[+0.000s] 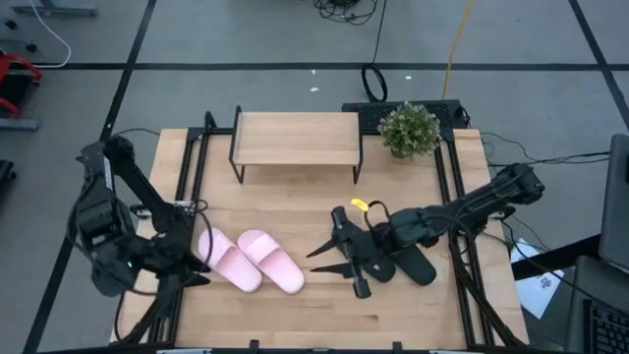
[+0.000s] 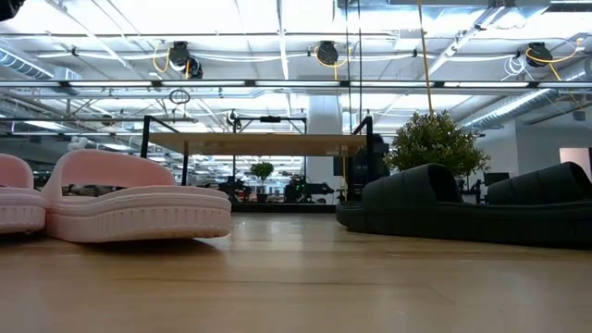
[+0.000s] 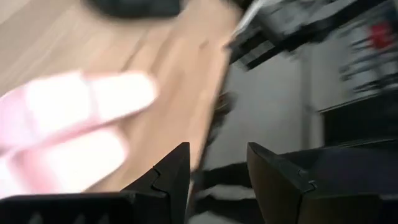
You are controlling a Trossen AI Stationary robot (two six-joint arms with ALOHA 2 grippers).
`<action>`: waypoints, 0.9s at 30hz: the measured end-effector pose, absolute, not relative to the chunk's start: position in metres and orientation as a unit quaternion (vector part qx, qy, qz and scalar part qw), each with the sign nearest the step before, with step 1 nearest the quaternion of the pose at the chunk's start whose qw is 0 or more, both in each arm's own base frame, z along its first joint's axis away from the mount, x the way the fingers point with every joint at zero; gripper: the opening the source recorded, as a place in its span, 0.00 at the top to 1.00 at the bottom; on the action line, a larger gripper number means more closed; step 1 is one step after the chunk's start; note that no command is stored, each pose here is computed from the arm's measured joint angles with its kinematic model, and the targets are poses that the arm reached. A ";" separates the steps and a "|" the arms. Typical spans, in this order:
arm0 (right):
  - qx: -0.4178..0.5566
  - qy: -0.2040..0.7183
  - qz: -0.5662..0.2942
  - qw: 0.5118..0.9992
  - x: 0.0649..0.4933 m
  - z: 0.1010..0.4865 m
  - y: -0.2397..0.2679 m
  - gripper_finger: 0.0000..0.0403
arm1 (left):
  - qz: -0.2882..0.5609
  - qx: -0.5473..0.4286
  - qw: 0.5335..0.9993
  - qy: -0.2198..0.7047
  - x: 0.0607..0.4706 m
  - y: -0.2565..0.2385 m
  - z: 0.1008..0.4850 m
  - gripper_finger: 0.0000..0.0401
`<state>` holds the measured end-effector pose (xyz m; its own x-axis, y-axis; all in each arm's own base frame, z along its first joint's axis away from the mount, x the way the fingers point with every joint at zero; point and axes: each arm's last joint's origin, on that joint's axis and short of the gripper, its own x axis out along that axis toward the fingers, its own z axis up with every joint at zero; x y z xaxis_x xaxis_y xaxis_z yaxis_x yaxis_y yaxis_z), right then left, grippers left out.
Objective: Pick and place slides into the shelf
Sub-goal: Put the left pink slide on the shelf
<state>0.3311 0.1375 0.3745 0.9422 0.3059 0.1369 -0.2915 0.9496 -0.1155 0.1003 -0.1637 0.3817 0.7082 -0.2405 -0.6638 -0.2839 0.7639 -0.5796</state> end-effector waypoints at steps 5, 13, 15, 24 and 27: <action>-0.046 -0.088 0.106 0.989 0.330 0.378 0.135 0.71 | 0.117 -0.296 0.811 0.490 0.097 -0.169 0.354 0.62; -0.081 -0.087 0.060 0.991 0.329 0.379 0.132 0.71 | 0.202 -0.241 0.764 0.564 0.104 -0.191 0.325 0.62; -0.085 -0.089 0.058 0.991 0.330 0.380 0.131 0.71 | 0.212 -0.235 0.762 0.565 0.105 -0.194 0.321 0.62; -0.116 -0.118 0.055 0.985 0.327 0.386 0.133 0.71 | 0.283 -0.254 0.767 0.516 0.121 -0.196 0.311 0.62; -0.116 -0.114 0.056 0.985 0.327 0.385 0.133 0.71 | 0.292 -0.236 0.766 0.521 0.130 -0.199 0.303 0.62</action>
<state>0.3273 0.1333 0.3850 0.9676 0.1362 0.2124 -0.0832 0.9669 -0.2412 0.1304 -0.1988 0.3033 0.2856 0.2023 -0.9368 -0.6940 0.7177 -0.0566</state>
